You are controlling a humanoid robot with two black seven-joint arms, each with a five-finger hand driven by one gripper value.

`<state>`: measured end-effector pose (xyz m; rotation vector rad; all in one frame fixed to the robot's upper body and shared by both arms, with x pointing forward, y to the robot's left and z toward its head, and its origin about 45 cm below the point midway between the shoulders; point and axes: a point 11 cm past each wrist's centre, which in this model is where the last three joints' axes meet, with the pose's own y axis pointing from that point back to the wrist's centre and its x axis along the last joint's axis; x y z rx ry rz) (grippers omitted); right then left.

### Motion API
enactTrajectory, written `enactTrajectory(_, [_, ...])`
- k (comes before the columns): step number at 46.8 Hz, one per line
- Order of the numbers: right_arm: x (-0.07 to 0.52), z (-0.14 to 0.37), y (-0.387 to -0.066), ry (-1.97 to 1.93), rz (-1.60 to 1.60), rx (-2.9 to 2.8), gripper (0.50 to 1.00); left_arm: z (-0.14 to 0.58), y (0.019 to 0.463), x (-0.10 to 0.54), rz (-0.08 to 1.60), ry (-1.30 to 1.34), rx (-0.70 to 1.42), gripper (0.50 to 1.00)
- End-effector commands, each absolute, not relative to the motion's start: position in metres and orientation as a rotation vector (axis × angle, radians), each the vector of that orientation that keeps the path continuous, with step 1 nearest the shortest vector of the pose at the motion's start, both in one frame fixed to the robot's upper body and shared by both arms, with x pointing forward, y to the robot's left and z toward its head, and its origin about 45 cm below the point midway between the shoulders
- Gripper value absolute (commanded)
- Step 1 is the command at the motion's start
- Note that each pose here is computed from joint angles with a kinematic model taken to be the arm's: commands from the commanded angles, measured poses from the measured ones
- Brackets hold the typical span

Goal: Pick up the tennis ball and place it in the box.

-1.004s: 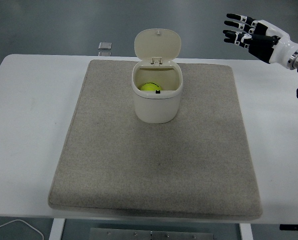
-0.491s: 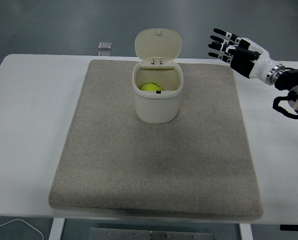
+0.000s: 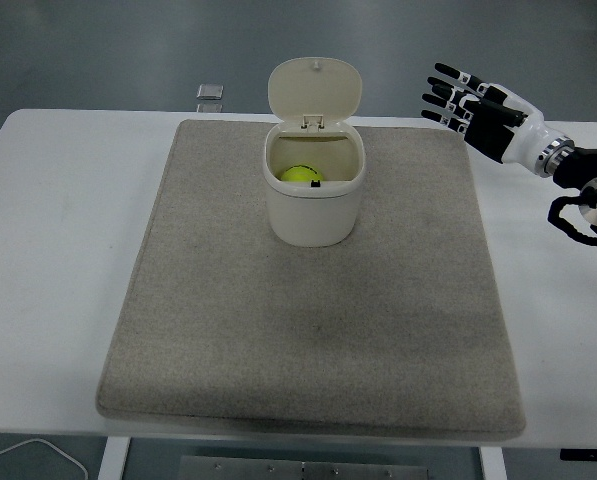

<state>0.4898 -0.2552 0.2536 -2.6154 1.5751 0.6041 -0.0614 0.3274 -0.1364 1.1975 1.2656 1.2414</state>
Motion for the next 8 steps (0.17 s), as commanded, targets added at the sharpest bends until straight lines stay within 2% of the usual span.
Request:
enactTrajectory(1, [0.4894, 0.2525, -0.2515, 1.565, 0.606, -2.624, 0.913, -0.1364, 0.3273, -0.0614, 1.241, 1.266, 1.197, 0.996])
enactTrajectory(8, [0.4903, 0.2547, -0.2484, 1.556, 0.6, -2.626, 0.915, -0.1364, 0.3275, -0.0614, 1.242, 1.265, 1.198, 0.996])
